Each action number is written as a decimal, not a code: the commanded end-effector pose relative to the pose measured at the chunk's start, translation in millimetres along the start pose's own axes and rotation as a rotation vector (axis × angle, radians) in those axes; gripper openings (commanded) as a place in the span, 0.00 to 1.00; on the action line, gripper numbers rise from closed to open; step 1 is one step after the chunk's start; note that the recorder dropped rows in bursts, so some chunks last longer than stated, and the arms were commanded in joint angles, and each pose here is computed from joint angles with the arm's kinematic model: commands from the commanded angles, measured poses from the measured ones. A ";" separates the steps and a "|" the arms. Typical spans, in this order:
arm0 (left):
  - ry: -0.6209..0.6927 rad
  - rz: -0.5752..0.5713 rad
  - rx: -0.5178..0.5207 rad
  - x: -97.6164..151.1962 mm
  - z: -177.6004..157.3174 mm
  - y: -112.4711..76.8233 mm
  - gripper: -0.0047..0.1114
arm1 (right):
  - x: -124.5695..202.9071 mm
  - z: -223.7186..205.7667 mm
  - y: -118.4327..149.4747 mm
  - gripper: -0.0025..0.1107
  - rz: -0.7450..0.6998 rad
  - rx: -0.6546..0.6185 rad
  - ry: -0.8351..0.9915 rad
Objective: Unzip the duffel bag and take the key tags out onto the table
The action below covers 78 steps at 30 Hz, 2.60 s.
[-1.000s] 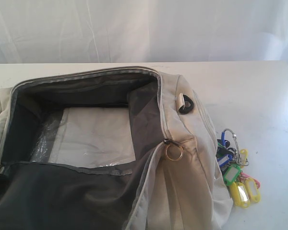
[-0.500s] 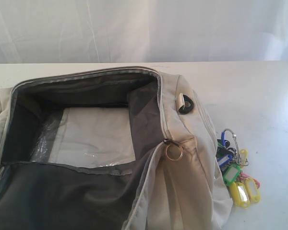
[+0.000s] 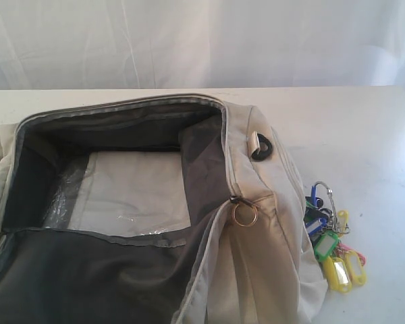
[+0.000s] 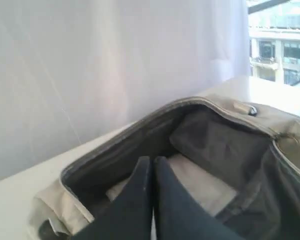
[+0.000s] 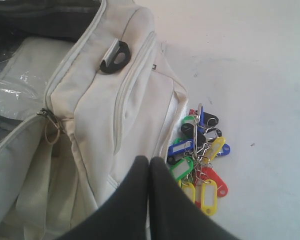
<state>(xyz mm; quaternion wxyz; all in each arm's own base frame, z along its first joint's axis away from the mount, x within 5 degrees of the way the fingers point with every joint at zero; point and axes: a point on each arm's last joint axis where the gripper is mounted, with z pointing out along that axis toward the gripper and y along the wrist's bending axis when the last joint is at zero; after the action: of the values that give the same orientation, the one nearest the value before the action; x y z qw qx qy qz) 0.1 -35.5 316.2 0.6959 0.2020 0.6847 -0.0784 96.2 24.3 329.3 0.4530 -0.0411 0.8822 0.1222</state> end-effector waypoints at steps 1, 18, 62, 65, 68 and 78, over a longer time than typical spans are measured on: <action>0.043 -0.101 -0.192 24.0 10.8 19.3 0.04 | 0.6 -1.0 -0.4 0.02 -0.003 0.004 -0.007; 0.361 -0.325 -0.346 156.0 37.4 23.3 0.04 | 0.6 -1.0 -0.4 0.02 -0.003 0.004 -0.007; 0.357 -0.322 -0.346 155.7 37.5 23.4 0.04 | 46.7 -98.2 21.8 0.02 -0.045 0.102 -0.519; 0.357 -0.322 -0.346 155.7 37.5 23.4 0.04 | 57.6 -102.4 23.8 0.02 -0.054 0.112 -0.568; 0.357 -0.322 -0.346 155.7 37.5 23.4 0.04 | 62.4 -93.4 21.6 0.02 -0.042 0.113 -0.517; 0.357 -0.316 -0.347 155.6 37.5 23.7 0.04 | 76.4 -27.0 -15.0 0.02 0.060 0.215 -0.673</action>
<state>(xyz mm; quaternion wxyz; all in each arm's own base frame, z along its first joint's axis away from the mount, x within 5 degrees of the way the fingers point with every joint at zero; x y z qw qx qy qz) 51.8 -2.6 167.5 0.5678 -0.0181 0.8224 -0.0293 21.3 14.1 284.6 0.6528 0.0460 0.7535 0.0630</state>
